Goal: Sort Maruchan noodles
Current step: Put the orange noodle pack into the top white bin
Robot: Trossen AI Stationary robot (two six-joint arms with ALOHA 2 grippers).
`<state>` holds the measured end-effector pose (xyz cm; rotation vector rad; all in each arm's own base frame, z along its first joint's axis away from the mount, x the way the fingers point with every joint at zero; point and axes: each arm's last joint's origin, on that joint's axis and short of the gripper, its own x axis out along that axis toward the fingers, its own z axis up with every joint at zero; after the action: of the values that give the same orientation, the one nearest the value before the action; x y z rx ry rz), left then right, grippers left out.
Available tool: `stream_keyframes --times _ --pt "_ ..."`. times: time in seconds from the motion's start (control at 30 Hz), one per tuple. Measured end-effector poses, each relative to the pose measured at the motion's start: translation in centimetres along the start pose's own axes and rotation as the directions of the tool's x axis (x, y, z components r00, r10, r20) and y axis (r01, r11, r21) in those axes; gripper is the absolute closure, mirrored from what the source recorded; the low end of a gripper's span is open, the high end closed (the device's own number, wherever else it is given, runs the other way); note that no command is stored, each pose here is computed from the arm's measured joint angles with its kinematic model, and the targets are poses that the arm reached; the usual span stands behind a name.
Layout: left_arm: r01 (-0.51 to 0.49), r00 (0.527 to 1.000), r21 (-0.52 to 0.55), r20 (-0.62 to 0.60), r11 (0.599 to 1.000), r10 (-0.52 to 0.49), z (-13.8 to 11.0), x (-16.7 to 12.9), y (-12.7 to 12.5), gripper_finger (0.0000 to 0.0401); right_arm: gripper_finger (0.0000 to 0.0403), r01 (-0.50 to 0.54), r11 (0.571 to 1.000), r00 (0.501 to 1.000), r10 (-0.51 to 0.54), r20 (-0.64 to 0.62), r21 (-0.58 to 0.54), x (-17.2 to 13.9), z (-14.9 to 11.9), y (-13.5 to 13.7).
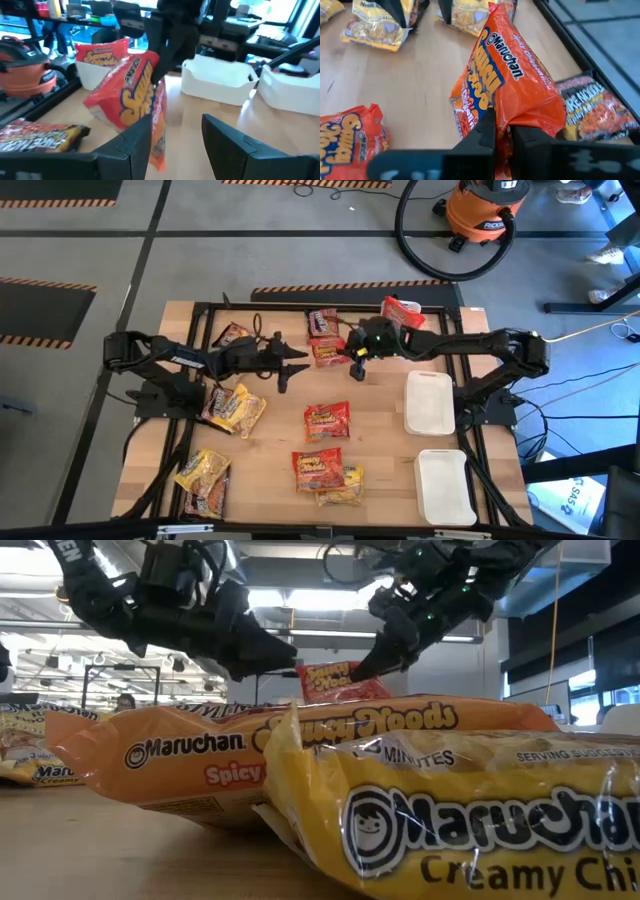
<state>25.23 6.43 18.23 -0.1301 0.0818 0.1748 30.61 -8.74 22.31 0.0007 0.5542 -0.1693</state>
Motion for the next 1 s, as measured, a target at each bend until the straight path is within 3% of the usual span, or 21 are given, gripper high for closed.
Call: stream_keyframes --times 0.3,0.73,1.0 --pt "0.026 1.000 -0.044 0.016 0.999 -0.025 0.2 0.0 -0.2 0.0225 0.0400 0.048 0.997 0.999 -0.047 0.023 -0.063 0.0 -0.4 3.6" --pt "0.056 0.998 -0.069 -0.021 0.996 -0.058 -0.2 0.0 -0.2 0.0100 0.0397 0.068 0.992 0.987 -0.052 0.152 -0.104 -2.8 1.5 6.3" --pt "0.096 0.995 -0.058 -0.008 0.994 -0.096 0.0 0.2 -1.4 0.0095 0.0396 0.065 0.991 0.968 -0.034 0.249 -0.119 -2.0 2.1 7.0"
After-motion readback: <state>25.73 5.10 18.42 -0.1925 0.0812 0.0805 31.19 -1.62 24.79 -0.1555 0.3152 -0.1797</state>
